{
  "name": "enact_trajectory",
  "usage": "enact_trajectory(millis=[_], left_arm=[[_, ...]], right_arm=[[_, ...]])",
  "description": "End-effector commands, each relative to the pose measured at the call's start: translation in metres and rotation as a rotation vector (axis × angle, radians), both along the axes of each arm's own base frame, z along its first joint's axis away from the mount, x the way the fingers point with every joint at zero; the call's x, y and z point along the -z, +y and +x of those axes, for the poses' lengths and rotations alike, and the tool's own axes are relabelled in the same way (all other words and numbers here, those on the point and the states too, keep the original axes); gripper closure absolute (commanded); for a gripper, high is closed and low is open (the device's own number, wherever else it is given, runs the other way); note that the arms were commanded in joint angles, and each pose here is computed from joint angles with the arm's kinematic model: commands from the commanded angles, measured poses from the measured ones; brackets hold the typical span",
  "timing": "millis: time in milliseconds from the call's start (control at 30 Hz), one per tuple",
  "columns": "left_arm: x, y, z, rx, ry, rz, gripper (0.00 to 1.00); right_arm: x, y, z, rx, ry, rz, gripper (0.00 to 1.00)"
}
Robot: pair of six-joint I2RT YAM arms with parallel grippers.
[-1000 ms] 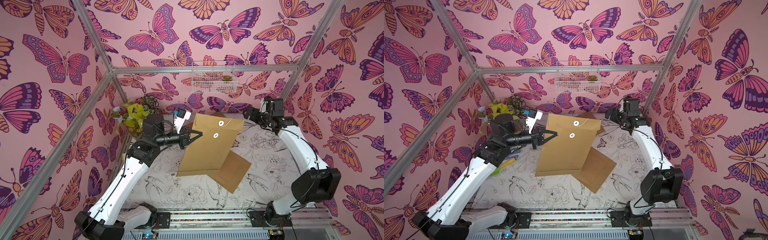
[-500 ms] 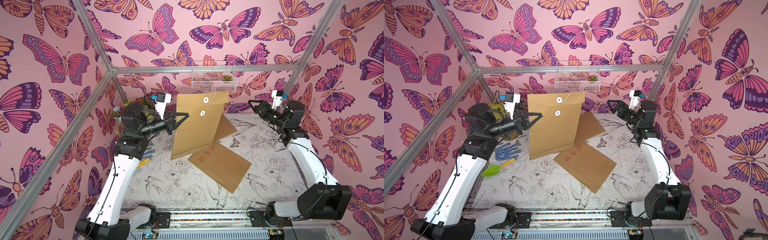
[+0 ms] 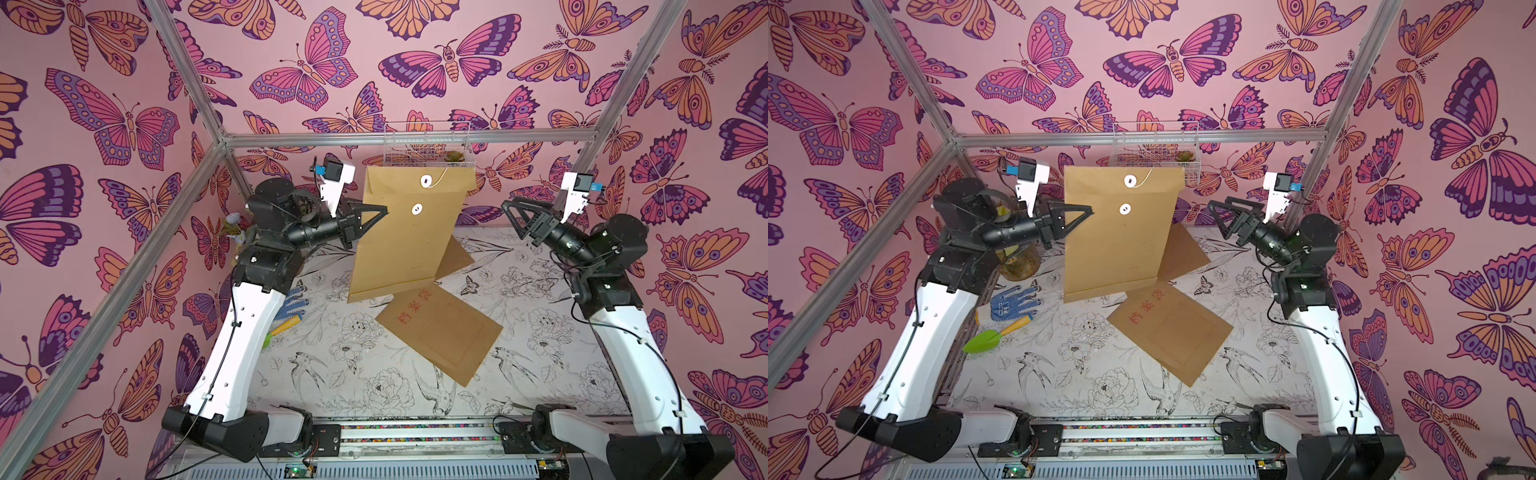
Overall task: Open the file bag
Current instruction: Open the file bag, then place the file bag at the center of the board.
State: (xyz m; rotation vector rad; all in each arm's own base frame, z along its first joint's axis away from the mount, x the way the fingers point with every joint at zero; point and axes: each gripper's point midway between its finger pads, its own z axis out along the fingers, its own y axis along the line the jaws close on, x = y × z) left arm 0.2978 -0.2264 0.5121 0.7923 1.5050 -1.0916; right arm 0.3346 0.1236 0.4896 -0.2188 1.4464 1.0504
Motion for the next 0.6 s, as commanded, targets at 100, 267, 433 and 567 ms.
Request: enact_trajectory(millis=[100,267,433,567], left_arm=[[-0.018,-0.008,-0.011,-0.012,-0.098,0.067,1.0],[-0.029,-0.02,-0.025,0.027,-0.143,0.087,1.0],[-0.035,-0.028,-0.045,0.064,-0.168,0.118,1.0],[-0.035,-0.033,-0.056,0.084,-0.184,0.131,1.0]], right_arm=[[0.009,0.001,-0.008,0.01,-0.036,-0.044,0.07],[-0.002,0.016,-0.016,-0.129,-0.087,0.016,0.07],[-0.015,0.031,-0.028,-0.206,-0.129,0.024,0.07],[-0.014,0.042,-0.028,-0.212,-0.137,0.011,0.08]])
